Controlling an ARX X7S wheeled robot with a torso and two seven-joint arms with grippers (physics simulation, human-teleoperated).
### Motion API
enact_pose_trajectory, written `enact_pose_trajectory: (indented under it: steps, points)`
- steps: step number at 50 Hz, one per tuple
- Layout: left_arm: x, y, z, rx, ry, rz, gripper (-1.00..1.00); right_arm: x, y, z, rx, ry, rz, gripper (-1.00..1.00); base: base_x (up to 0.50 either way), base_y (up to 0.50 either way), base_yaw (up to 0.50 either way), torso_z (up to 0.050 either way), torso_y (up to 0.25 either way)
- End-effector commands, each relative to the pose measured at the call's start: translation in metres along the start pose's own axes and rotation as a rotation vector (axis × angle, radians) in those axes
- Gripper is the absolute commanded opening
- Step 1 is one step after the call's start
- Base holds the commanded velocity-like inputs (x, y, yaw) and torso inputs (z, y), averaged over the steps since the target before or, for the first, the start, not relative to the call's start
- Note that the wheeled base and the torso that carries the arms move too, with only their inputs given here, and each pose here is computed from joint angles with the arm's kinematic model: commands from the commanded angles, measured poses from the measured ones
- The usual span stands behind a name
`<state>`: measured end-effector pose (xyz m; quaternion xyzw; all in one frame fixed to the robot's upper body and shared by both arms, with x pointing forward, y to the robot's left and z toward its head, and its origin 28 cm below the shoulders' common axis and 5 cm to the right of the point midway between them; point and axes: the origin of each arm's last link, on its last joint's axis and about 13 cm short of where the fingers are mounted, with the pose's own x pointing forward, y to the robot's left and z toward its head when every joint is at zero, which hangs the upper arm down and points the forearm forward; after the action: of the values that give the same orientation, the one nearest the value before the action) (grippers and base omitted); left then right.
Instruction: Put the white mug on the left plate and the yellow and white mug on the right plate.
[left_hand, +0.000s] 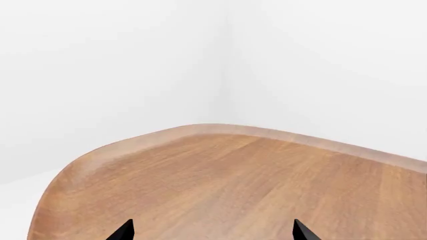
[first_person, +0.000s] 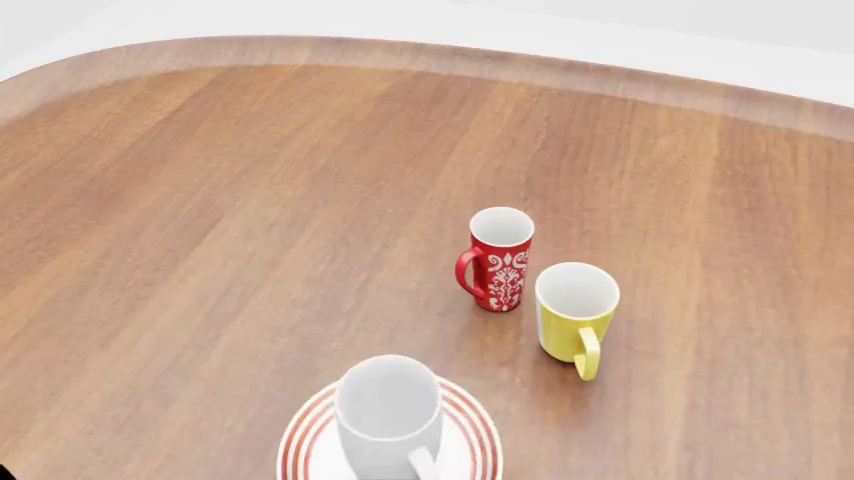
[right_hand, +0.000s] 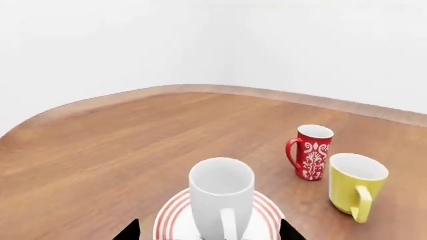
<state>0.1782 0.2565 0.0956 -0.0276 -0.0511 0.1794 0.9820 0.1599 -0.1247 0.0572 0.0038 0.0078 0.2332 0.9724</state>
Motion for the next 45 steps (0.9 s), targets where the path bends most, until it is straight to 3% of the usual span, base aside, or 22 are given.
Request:
enact_pose_trajectory:
  steps: [1,8,17,26,35,45]
  points:
    - [0.004,0.004,-0.002,-0.005,-0.022,-0.01,1.0,-0.012,0.005,0.019,-0.092,-0.13,-0.109,1.0,0.0,0.0,0.0,0.0,0.0]
    - [0.002,0.004,-0.001,-0.007,-0.026,-0.009,1.0,-0.008,-0.007,0.02,-0.1,-0.123,-0.239,1.0,0.0,0.0,0.0,0.0,0.0]
    - [0.001,0.005,-0.001,-0.006,-0.029,-0.01,1.0,-0.002,-0.021,0.018,-0.009,-0.107,-0.353,1.0,0.0,0.0,0.0,0.0,0.0]
    - [0.0,0.005,0.0,-0.007,-0.031,-0.01,1.0,0.001,-0.032,0.021,0.02,-0.085,-0.477,1.0,0.0,0.0,0.0,0.0,0.0]
    - [0.001,0.005,-0.001,-0.006,-0.03,-0.011,1.0,0.011,-0.041,0.017,0.039,-0.008,-0.517,1.0,0.0,0.0,0.0,0.0,0.0]
    - [0.001,0.005,-0.001,-0.006,-0.029,-0.012,1.0,0.041,-0.065,0.024,0.071,0.095,-0.544,1.0,0.0,0.0,0.0,0.0,0.0]
